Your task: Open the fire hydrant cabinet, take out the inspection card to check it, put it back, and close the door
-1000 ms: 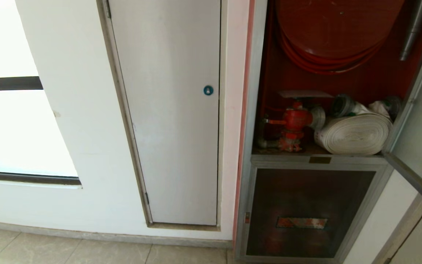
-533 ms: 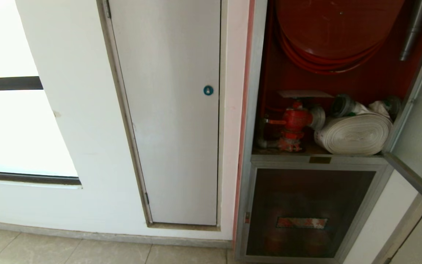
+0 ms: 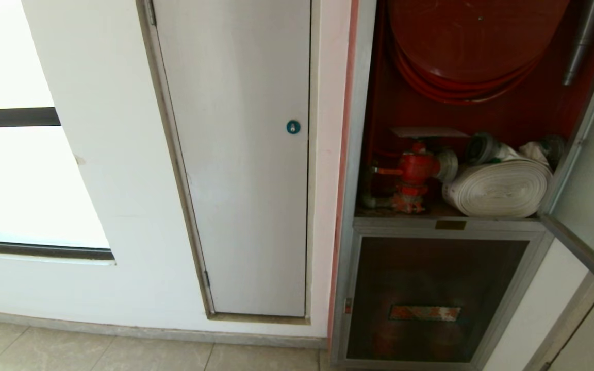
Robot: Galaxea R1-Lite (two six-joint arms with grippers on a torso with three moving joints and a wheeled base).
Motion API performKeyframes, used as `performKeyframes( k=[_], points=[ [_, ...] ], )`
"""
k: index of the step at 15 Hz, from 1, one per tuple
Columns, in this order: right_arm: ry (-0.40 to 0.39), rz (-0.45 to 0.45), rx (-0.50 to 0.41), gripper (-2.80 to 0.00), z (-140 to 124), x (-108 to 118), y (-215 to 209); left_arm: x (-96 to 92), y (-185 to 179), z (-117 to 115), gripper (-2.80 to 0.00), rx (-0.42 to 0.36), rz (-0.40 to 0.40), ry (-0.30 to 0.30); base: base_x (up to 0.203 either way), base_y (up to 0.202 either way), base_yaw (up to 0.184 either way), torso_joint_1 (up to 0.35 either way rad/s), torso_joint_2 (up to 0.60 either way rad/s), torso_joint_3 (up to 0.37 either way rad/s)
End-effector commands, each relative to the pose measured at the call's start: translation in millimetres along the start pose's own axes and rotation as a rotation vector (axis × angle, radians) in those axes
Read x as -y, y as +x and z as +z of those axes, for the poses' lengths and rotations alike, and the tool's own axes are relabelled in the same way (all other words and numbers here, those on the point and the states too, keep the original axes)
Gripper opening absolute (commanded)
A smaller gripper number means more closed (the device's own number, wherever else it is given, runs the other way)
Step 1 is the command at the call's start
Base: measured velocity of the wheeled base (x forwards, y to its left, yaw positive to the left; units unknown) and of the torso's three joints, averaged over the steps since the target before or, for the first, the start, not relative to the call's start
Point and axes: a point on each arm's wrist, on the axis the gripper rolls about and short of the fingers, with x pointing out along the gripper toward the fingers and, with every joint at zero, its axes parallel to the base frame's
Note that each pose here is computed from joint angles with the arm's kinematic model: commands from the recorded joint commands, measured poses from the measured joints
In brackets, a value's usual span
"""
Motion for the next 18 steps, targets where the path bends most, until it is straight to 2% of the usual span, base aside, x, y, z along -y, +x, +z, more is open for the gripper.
performKeyframes(
  k=[1,6,8,10,14,17,18],
  points=[
    [-0.009,0.001,0.002,-2.8,-0.1,0.0,-0.1,0.0,0.0,0.0,-2.8,0.001,0.0,-0.001,0.0,0.0,0.0,0.0,0.0,0.0],
    [0.0,0.0,0.002,-2.8,0.5,0.0,-0.2,0.0,0.0,0.0,-2.8,0.001,0.0,-0.001,0.0,0.0,0.0,0.0,0.0,0.0],
    [0.0,-0.003,0.03,-2.8,8.6,0.3,-2.8,0.0,0.0,0.0,-2.8,0.001,0.0,-0.001,0.0,0.0,0.0,0.0,0.0,0.0],
    [0.0,-0.006,0.081,-2.8,27.9,1.0,-8.3,0.0,0.0,0.0,-2.8,0.001,0.0,-0.001,0.0,0.0,0.0,0.0,0.0,0.0],
    [-0.001,-0.011,0.055,-2.8,80.0,2.8,1.2,0.0,0.0,0.0,-2.8,0.001,0.0,-0.001,0.0,0.0,0.0,0.0,0.0,0.0],
    [0.001,-0.084,0.034,-2.8,131.3,6.2,21.1,0.0,0.0,0.0,-2.8,0.001,0.0,-0.001,0.0,0.0,0.0,0.0,0.0,0.0],
    [0.002,-0.139,0.031,-2.8,147.4,7.9,29.2,0.0,0.0,0.0,-2.8,0.001,0.0,-0.001,0.0,0.0,0.0,0.0,0.0,0.0]
  ],
)
